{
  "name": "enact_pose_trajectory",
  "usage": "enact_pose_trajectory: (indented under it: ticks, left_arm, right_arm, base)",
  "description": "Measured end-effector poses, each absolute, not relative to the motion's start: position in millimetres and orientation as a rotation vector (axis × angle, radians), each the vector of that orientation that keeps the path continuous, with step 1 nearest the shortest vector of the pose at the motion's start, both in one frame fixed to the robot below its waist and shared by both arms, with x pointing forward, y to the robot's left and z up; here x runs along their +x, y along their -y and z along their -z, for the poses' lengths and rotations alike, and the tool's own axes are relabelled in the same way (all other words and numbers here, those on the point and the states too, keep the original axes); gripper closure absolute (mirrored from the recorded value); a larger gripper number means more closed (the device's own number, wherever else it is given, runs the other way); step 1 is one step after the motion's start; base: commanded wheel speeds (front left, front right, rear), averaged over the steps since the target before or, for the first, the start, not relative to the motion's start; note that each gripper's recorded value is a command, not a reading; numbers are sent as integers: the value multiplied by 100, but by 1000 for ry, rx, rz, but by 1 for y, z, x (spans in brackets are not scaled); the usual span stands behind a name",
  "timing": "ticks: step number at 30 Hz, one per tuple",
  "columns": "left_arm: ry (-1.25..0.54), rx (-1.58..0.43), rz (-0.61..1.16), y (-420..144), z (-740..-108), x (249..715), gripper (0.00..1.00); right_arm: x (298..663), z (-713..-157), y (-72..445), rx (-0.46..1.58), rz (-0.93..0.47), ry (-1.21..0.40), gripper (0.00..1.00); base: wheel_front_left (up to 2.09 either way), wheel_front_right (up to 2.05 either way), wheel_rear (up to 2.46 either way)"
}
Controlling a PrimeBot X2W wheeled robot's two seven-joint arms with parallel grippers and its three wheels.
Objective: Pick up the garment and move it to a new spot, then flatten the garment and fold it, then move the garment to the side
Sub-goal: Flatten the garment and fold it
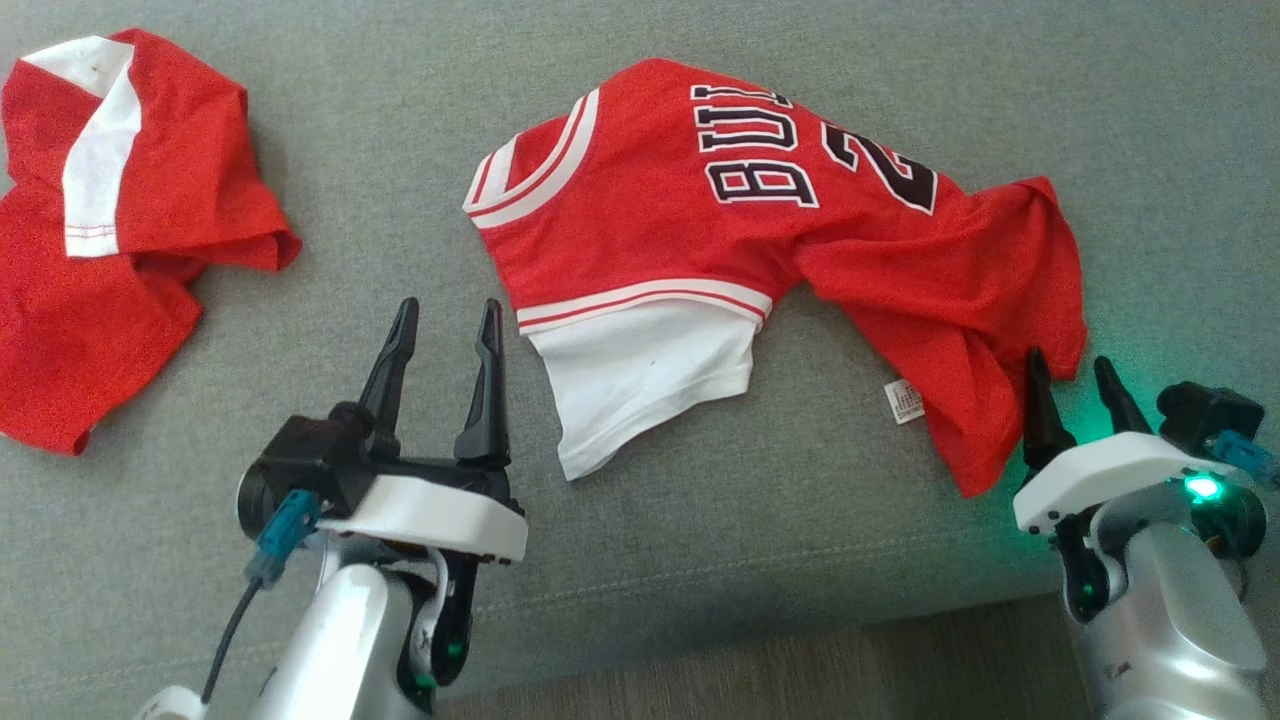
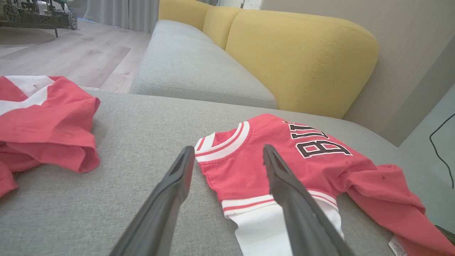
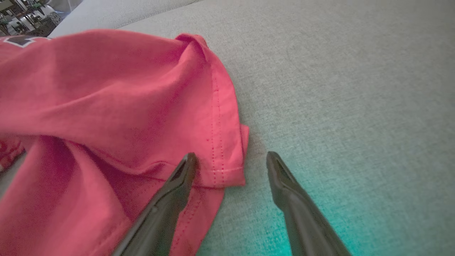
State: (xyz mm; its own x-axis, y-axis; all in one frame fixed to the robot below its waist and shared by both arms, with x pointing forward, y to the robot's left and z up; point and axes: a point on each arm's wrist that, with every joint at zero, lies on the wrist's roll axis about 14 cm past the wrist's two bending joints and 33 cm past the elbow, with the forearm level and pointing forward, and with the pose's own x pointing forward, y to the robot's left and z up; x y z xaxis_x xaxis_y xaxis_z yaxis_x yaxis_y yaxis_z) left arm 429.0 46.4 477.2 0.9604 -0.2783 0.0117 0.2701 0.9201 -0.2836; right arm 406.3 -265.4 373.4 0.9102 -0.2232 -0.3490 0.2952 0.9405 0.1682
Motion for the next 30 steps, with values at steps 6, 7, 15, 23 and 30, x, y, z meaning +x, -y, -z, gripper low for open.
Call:
enact_pose_trajectory:
  ticks: [6,7,15,23,30]
  left_arm:
    - [-24,-280,288,-45,-479,429,0]
    - [-23,-280,288,-45,-479,428,0]
    - [-26,-272,292,-44,-479,426,0]
    - [-83,-233,289,-45,-462,417,0]
    - [-193,-238,385,-23,-433,389,0]
  right_arm:
    - [403,-369,262,224,263,-351,100]
    - [404,-370,262,224,262,-349,100]
    - [411,-389,267,189,254,-294,100]
    - [427,-446,278,92,243,-118,100]
    - [434,-480,284,55,246,-15,100]
  base:
    - [0,0,0]
    - [0,0,0]
    - [0,0,0]
    - [0,0,0]
    - [0,0,0]
